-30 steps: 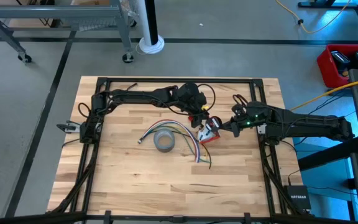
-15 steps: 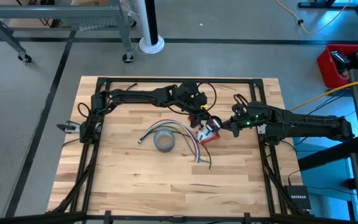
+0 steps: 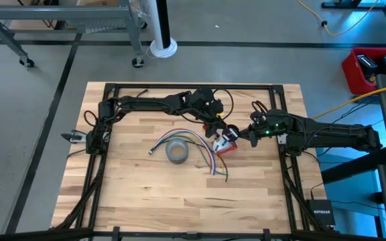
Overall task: Coil cords
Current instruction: Put the black spool on the table
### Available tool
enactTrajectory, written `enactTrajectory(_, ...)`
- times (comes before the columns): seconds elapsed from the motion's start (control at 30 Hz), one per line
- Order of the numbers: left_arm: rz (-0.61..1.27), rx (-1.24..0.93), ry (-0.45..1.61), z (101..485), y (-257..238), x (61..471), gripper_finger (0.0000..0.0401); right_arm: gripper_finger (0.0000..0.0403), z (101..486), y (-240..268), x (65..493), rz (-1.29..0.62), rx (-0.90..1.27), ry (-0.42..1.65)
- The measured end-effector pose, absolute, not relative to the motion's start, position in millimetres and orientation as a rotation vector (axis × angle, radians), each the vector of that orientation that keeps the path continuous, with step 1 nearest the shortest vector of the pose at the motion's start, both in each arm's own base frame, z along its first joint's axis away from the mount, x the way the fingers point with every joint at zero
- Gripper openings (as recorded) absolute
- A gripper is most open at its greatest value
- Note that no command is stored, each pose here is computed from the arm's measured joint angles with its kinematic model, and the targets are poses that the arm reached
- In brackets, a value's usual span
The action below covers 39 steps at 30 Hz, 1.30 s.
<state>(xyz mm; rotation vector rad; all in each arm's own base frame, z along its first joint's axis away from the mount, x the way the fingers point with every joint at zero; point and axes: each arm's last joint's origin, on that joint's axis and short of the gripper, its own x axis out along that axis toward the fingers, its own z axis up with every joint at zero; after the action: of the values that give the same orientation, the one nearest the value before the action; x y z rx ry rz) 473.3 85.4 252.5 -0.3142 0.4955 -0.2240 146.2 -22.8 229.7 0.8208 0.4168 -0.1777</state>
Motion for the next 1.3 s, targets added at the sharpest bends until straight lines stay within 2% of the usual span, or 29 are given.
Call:
enactTrajectory(0.27, -0.18, -0.399, 0.491, 253.3, 100.3, 470.7, 0.0002, 0.0004, 233.0, -23.3, 143.8, -0.192, 0.827, 0.38)
enactTrajectory(0.63, -0.187, -0.476, 0.495, 253.1, 113.9, 467.2, 0.0, 0.0041, 246.3, -22.6, 130.2, -0.211, 0.803, 0.253)
enactTrajectory(1.0, -0.216, -0.448, 0.496, 252.6, 106.4, 469.0, 0.0, 0.0044, 249.1, -22.3, 125.7, -0.224, 0.796, 0.222)
enactTrajectory(1.3, -0.205, -0.479, 0.51, 252.1, 107.6, 467.6, 0.0, 0.0044, 247.3, -23.3, 116.0, -0.329, 0.78, 0.21)
